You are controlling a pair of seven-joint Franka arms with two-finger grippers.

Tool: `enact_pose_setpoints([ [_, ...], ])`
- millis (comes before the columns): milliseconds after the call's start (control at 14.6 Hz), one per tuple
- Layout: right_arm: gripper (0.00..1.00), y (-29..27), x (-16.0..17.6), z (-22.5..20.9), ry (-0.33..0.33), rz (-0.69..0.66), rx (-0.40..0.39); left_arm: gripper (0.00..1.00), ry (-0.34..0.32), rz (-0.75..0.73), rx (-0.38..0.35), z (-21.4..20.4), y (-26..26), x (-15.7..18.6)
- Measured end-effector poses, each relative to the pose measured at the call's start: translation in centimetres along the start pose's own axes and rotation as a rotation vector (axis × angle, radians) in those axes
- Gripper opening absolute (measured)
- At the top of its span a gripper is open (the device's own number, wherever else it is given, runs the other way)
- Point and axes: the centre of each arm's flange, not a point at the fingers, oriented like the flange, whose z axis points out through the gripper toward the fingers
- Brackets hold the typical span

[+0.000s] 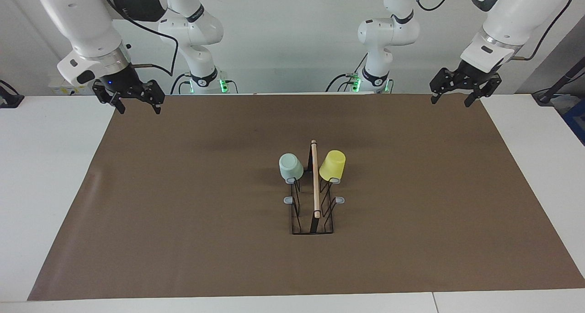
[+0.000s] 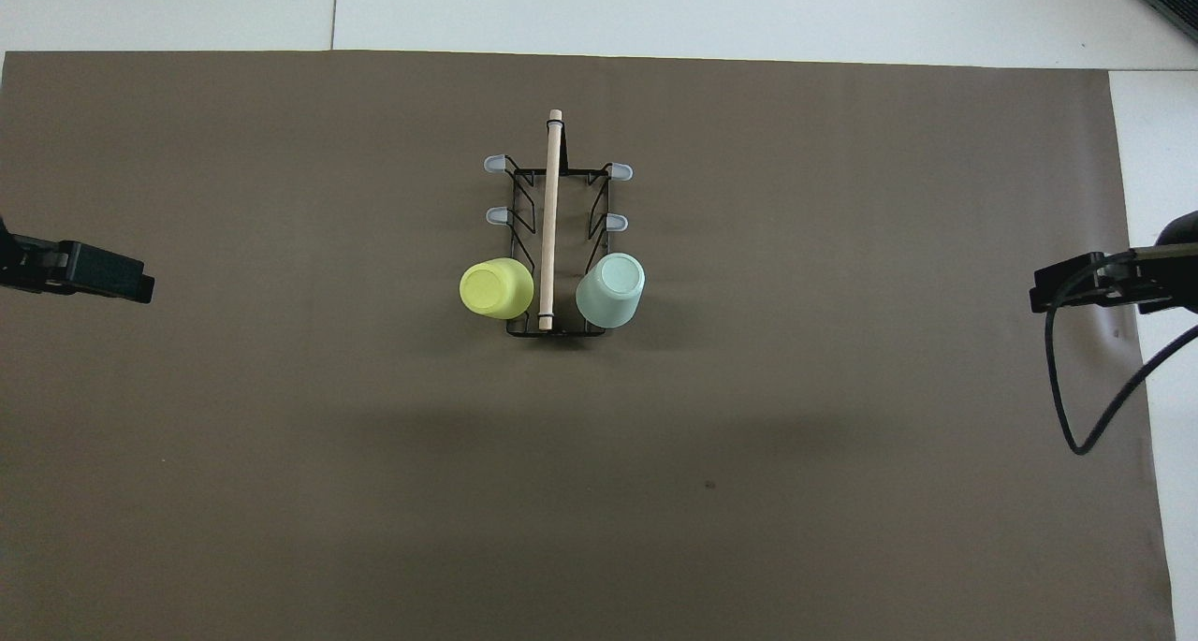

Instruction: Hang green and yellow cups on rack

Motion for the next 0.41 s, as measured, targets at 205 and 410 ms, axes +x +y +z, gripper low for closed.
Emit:
enact_pose_setpoints([
  [205,1.00,0.23,-0.20,-0.21,-0.013,0.012,0.000,1.00,-0.003,-0.001,0.025,0.02,-0.26,-0.02],
  [410,1.00,-0.47,-0.13,-0.06,-0.017,0.004,0.027,1.00,-0.006,-0.008,0.027,0.16,-0.21,-0.02],
])
